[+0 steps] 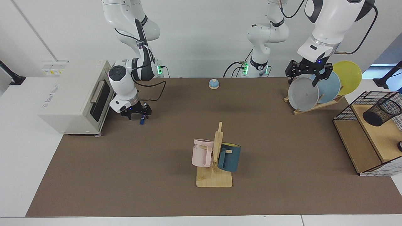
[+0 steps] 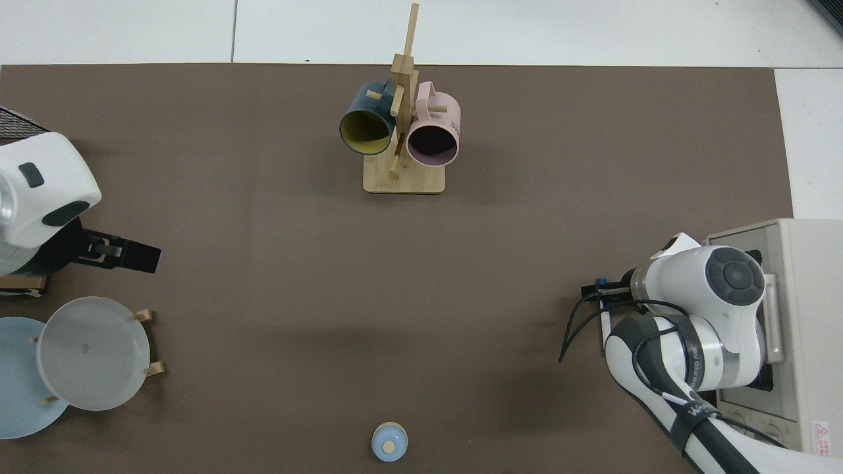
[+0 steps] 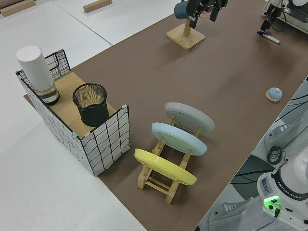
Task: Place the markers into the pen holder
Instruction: 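Reach the right gripper down to the white marker and grasp it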
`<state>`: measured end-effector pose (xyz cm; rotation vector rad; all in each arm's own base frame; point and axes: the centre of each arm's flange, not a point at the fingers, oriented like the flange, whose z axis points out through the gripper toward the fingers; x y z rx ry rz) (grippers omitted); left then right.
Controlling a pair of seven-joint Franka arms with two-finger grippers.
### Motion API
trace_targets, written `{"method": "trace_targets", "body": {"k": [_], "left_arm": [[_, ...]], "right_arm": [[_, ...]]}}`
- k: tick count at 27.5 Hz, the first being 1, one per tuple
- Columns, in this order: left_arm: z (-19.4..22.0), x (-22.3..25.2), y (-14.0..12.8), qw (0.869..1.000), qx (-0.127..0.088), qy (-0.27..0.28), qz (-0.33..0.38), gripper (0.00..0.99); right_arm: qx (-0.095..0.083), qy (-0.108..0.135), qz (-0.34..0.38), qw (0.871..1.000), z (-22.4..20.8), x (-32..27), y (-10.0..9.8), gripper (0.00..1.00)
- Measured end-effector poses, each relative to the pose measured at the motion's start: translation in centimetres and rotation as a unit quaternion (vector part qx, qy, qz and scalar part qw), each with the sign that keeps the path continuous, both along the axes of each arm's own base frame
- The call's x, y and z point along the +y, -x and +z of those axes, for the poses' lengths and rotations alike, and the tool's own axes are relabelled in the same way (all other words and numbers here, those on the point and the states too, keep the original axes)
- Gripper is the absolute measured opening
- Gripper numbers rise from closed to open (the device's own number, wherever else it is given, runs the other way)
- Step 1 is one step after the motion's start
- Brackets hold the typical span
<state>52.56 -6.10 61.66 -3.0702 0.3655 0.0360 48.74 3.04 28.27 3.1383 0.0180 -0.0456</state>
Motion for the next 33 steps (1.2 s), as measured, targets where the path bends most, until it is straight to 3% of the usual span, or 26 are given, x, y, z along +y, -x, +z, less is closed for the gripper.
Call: {"method": "trace_targets", "body": {"k": [6, 8, 9, 10, 15, 16, 19, 20, 23, 29, 33], "left_arm": [[0.0, -0.4, 0.6, 1.000, 0.006, -0.002, -0.004, 0.991], [0.0, -0.5, 0.7, 1.000, 0.006, -0.002, -0.005, 0.991], [0.0, -0.6, 0.7, 1.000, 0.006, -0.002, -0.006, 0.991], [0.0, -0.7, 0.7, 1.000, 0.006, -0.002, -0.007, 0.991], [0.1, -1.0, 0.6, 1.000, -0.001, -0.001, -0.011, 0.991], [0.1, -1.0, 0.6, 1.000, -0.002, 0.000, -0.011, 0.991], [0.1, -1.2, 0.6, 1.000, -0.004, 0.001, -0.013, 0.991], [0.1, -1.3, 0.6, 1.000, -0.004, 0.003, -0.013, 0.991], [0.1, -1.7, 0.6, 1.000, -0.003, 0.008, -0.015, 0.991], [0.0, -1.7, 0.7, 1.000, -0.001, 0.010, -0.015, 0.991], [-0.2, -1.5, 0.7, 1.000, 0.001, 0.010, -0.013, 0.991]], "right_arm": [[0.002, 0.000, -0.009, 1.000, -0.4, 0.1, 0.1, 0.97], [0.003, 0.000, -0.011, 1.000, -0.4, 0.1, 0.2, 0.89], [0.003, 0.000, -0.011, 1.000, -0.4, 0.1, 0.2, 0.78], [0.002, 0.000, -0.012, 1.000, -0.3, 0.1, 0.1, 0.74], [-0.001, -0.001, -0.014, 1.000, 0.0, 0.3, 0.1, 0.66], [-0.002, -0.001, -0.015, 1.000, 0.1, 0.3, 0.0, 0.56], [-0.005, -0.001, -0.015, 1.000, 0.3, 0.4, 0.0, 0.42], [-0.005, -0.001, -0.015, 1.000, 0.3, 0.4, -0.1, 0.31], [-0.006, -0.001, -0.016, 1.000, 0.4, 0.4, -0.1, 0.19], [-0.001, -0.004, -0.022, 1.000, 0.4, 0.4, -0.1, 0.17], [0.018, -0.028, -0.055, 0.998, 1.3, 0.7, -0.6, 0.17]]}}
